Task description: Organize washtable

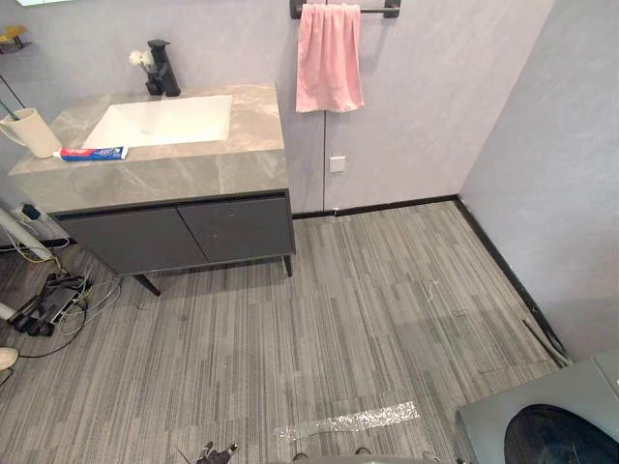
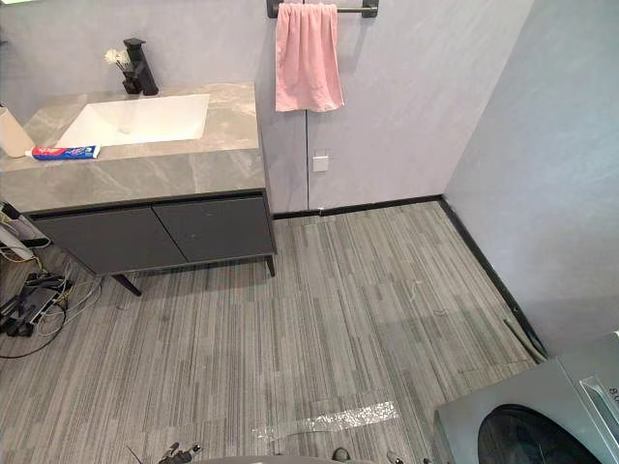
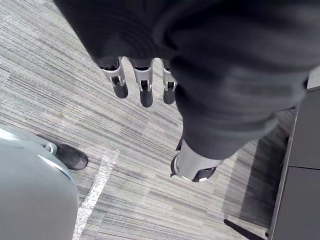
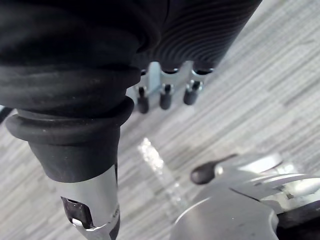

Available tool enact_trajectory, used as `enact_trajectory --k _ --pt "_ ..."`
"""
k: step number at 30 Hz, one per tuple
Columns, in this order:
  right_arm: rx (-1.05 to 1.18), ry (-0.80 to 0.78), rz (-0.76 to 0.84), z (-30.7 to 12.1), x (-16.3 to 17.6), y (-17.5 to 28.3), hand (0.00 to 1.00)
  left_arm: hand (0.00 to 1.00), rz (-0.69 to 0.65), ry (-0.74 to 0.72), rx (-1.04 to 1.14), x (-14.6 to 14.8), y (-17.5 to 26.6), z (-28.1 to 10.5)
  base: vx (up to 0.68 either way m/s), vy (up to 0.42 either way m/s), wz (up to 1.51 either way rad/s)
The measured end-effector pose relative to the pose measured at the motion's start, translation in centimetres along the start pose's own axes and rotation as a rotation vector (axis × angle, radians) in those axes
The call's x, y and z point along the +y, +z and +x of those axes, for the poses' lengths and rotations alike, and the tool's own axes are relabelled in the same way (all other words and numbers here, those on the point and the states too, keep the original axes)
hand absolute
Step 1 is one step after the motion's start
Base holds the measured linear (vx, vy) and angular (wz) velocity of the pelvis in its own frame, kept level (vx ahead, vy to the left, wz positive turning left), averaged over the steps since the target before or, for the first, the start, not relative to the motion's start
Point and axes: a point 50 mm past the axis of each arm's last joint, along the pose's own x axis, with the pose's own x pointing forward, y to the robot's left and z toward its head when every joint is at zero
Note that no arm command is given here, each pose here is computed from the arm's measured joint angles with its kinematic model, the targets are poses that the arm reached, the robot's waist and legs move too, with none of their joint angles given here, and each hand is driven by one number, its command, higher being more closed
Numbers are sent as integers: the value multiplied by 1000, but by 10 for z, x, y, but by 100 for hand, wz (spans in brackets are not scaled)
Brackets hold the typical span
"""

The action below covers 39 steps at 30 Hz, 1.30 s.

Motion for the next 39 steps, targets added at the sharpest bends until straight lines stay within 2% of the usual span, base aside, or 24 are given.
enact_trajectory --k 39 --pt "6 4 5 0 2 -2 0 0 14 6 3 3 0 0 -9 -8 0"
